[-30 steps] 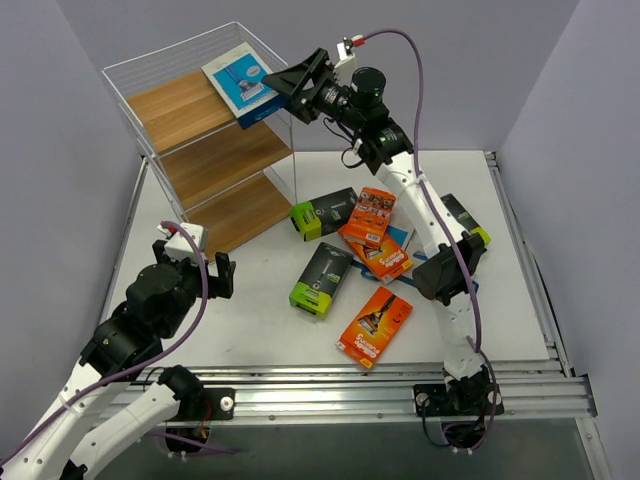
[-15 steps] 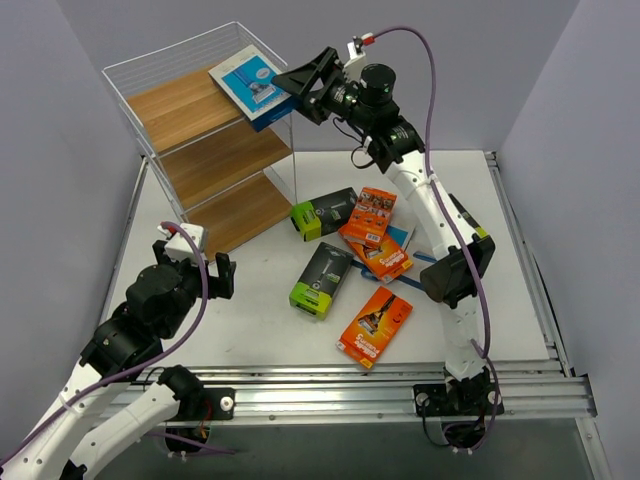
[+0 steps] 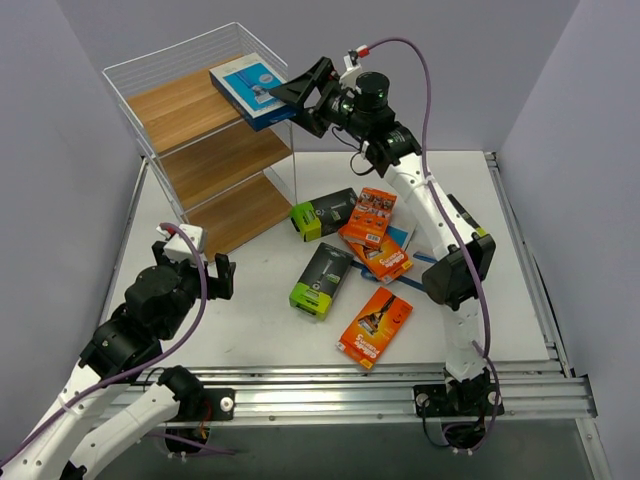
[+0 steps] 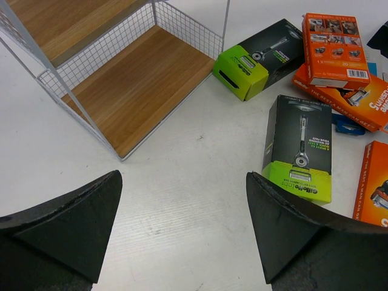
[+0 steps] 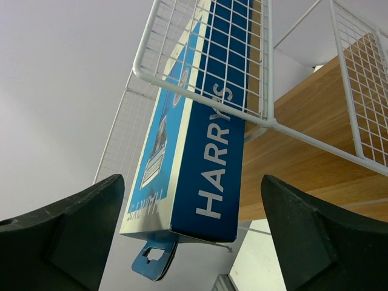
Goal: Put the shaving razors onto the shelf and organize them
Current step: Place the shaving razor onto shelf
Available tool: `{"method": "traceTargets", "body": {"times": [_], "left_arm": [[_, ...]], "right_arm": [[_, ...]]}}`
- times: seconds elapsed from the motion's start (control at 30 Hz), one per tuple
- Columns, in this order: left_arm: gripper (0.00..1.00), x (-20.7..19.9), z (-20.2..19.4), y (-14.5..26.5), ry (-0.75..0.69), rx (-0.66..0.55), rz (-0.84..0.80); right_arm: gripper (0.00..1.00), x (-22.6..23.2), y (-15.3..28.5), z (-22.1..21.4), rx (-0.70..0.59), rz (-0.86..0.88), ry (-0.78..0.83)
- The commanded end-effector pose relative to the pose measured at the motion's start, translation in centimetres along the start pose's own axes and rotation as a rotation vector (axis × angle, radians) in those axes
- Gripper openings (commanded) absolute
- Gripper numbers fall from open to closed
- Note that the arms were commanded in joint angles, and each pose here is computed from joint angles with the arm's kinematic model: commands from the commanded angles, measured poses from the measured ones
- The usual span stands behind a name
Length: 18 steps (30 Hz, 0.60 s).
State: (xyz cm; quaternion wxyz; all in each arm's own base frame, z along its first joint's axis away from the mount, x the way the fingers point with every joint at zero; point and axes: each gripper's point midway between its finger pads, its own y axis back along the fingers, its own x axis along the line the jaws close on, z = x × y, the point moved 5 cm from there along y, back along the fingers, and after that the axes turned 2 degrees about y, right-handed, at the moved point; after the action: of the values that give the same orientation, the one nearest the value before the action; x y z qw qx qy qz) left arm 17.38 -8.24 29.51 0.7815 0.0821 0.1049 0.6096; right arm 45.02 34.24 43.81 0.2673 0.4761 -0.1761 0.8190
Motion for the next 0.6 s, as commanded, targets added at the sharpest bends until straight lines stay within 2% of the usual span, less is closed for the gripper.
{"method": "traceTargets", "body": {"times": [0.0, 0.1, 0.57], "left_arm": [[0.92, -0.3, 1.0, 0.1, 0.005, -0.046, -0.019], [0.92, -0.2, 1.0, 0.2, 0.006, -0.047, -0.018], [0.92, -0.1, 1.0, 0.2, -0.002, -0.046, -0.018]], "right_arm": [[0.95, 5.6, 2.7, 1.4, -0.057, 0.114, 0.080], [1.00, 5.9, 3.3, 1.3, -0.059, 0.108, 0.089], [1.00, 7.2, 5.8, 0.9, -0.067, 0.124, 0.097]]}}
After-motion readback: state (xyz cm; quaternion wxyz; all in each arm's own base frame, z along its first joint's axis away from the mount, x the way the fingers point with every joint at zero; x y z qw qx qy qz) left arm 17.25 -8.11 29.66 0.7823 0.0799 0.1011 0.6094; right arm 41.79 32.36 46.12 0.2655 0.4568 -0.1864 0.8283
